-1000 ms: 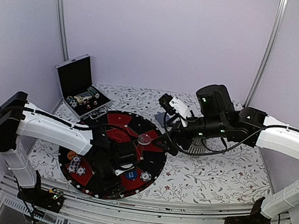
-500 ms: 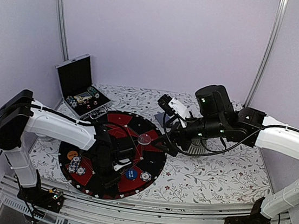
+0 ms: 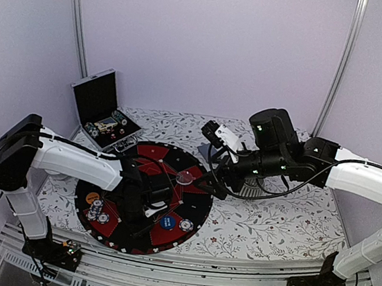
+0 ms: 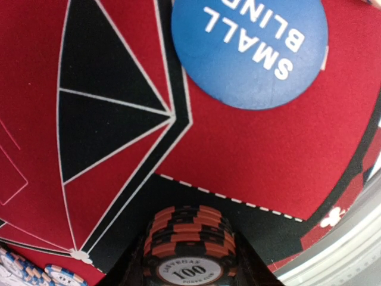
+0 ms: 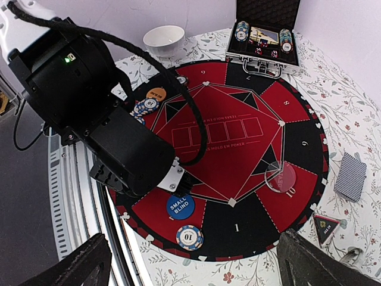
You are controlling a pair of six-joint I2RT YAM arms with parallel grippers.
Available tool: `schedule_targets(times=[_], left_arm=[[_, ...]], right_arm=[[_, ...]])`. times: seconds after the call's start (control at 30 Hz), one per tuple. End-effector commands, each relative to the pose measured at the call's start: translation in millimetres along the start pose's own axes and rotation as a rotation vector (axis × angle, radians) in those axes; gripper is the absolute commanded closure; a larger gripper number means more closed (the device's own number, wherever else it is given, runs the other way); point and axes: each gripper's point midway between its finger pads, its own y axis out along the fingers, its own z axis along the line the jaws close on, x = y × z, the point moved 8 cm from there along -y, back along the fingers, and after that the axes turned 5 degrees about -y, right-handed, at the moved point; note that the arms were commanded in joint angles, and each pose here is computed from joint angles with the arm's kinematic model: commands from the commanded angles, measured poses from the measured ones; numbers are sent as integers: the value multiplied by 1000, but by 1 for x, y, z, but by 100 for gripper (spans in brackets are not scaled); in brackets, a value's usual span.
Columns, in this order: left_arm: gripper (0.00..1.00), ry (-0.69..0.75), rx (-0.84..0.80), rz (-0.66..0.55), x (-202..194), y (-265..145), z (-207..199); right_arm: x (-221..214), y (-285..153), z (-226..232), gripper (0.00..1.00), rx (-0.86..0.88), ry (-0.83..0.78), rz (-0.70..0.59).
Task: Distribute texas hold em gaming equipment
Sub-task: Pick up the pile of poker chips from the poker table mat, then place the poker chips pile at the big blind area.
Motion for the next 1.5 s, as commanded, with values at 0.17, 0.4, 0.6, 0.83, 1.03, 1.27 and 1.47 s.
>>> schedule_targets(times=[0.17, 0.4, 0.6, 0.83, 1.03, 1.27, 1.47], left_arm=[[100, -184, 54, -120, 15, -31, 43], [100, -395, 116, -159, 9, -57, 126], [100, -677, 112, -223, -9, -68, 221], [100, -767, 86, -196, -12, -54, 261], [100, -754, 86, -173, -9, -45, 259], [100, -742, 89, -125, -10, -33, 257], [100, -721, 72, -96, -9, -21, 252]], right_arm=[[2, -2, -1, 1, -9, -8, -19], [1, -2, -2, 1, -12, -13, -17], [-2, 1, -2, 1, -11, -21, -6], [-4, -2, -2, 1, -20, -47, -8], [-7, -1, -2, 1, -22, -42, 0], [-5, -1, -2, 1, -23, -46, -5], [-6, 0, -3, 1, -22, -43, 0]])
